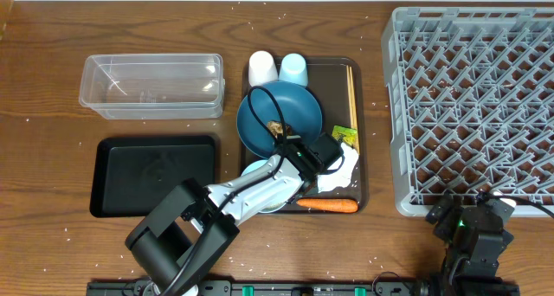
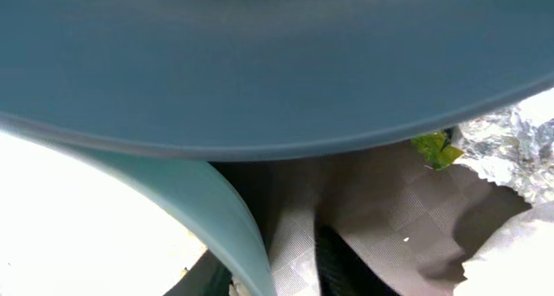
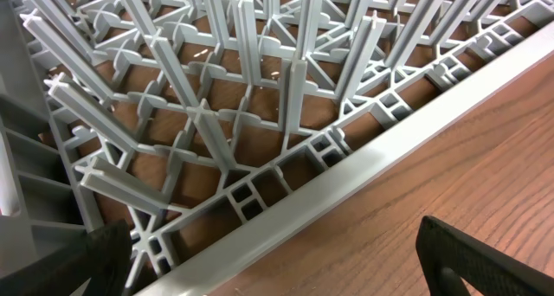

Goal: Sort waste into correct bins and load items into the dishwasher rack
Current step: 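Grasp the rim of the light-blue rice bowl with the left gripper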

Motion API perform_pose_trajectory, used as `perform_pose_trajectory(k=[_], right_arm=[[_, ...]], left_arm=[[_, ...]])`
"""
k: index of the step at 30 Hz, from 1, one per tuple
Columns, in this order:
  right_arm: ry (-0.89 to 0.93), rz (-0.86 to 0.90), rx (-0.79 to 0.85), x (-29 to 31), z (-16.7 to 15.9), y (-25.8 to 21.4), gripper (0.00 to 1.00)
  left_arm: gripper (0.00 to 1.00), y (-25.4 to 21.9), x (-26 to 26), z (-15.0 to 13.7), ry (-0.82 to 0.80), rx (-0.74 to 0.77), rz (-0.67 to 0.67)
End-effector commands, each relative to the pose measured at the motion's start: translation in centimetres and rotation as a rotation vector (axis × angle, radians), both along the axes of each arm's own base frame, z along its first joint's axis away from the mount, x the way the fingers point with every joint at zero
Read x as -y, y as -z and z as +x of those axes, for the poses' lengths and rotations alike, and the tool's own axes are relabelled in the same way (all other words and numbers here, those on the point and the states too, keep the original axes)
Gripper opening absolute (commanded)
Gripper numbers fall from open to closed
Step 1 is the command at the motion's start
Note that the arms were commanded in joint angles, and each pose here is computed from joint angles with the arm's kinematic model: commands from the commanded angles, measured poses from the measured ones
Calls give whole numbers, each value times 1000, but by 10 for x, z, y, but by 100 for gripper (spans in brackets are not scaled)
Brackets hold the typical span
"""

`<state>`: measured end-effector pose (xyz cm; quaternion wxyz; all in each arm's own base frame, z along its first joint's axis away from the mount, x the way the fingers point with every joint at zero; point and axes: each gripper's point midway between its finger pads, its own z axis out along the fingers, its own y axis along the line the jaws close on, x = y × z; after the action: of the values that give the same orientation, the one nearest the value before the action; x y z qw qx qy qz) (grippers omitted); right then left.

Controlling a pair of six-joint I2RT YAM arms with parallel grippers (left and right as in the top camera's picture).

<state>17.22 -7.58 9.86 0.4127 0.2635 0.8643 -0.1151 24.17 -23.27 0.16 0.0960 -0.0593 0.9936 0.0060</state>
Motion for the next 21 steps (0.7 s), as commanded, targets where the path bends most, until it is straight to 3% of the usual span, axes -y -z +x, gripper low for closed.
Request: perform_pose_trajectory(k=[1,5,13,21], right_arm=[[7,-15,6,3,0,-5,99],[7,-15,6,3,0,-5,99],[7,-15,6,3,0,-5,99],[7,-15,6,3,0,-5,99]], left_arm=[[21,15,-3,-6,-3,-40,22],[6,14,-2,-6,-3,-40,20],[6,2,0,-4,-2,-20,-3],[6,-40,-4,-7,-1,24,-53]])
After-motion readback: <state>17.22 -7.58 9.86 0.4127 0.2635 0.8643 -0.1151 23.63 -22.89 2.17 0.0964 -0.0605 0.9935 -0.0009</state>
